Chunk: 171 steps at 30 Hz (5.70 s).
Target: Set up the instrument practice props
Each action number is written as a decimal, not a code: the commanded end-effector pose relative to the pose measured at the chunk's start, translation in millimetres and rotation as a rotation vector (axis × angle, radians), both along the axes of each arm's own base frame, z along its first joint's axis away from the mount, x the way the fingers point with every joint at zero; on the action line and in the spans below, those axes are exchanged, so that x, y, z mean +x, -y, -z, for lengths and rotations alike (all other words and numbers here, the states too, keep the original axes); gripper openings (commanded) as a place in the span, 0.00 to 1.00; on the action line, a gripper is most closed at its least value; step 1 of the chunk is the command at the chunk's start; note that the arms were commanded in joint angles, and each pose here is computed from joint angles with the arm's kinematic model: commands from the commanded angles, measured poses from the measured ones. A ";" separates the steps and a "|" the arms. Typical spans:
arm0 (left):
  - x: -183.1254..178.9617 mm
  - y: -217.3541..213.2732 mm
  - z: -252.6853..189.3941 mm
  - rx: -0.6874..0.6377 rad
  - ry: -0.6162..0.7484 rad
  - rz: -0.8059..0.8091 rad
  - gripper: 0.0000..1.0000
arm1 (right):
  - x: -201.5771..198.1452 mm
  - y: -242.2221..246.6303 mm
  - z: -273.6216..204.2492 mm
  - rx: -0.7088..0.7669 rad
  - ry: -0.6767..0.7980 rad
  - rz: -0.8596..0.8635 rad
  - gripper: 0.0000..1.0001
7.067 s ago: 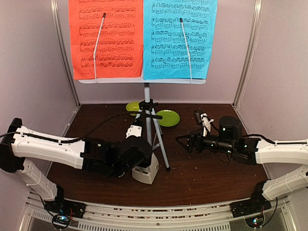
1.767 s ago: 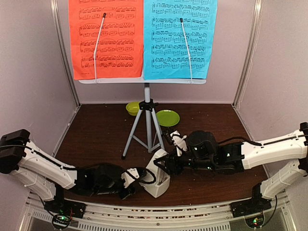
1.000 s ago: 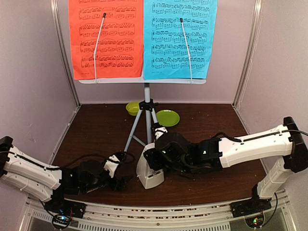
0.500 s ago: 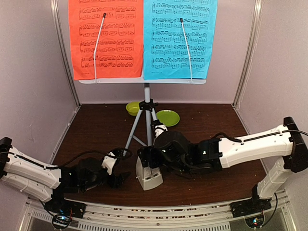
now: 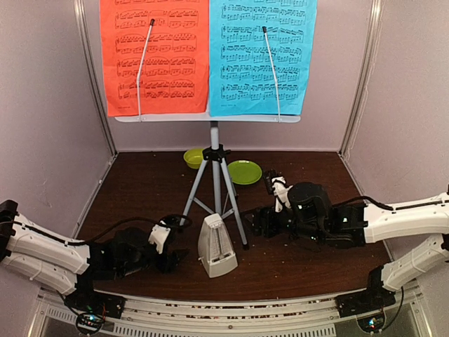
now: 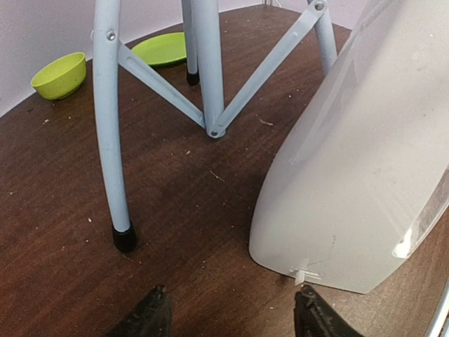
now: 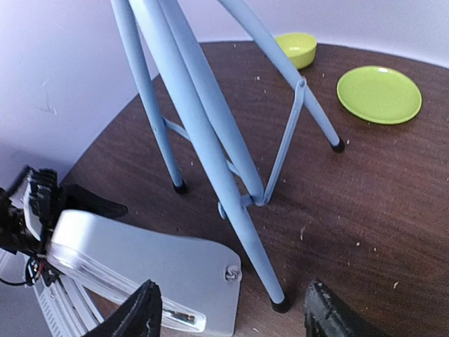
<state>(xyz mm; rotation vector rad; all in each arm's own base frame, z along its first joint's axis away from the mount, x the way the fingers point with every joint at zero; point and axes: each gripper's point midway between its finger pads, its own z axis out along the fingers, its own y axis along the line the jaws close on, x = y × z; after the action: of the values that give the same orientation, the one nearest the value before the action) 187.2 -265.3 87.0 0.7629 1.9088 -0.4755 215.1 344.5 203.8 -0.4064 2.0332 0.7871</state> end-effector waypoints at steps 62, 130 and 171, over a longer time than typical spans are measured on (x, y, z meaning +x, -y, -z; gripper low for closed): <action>38.3 16.5 -80.8 -0.151 0.010 -0.003 0.51 | -54.5 -39.5 102.9 0.055 -0.101 -0.402 0.20; -19.2 105.4 -150.9 0.090 0.277 -0.116 0.31 | -34.2 -11.3 64.3 0.179 0.027 -0.305 0.47; -46.6 109.2 -232.2 -0.130 0.416 0.017 0.22 | -43.8 -49.2 13.4 0.328 0.084 -0.363 0.40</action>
<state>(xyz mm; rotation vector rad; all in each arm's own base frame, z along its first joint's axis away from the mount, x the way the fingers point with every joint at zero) 145.0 -375.2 268.7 0.8661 1.5564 -0.2474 173.4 390.0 169.3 -0.6257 1.7842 1.2364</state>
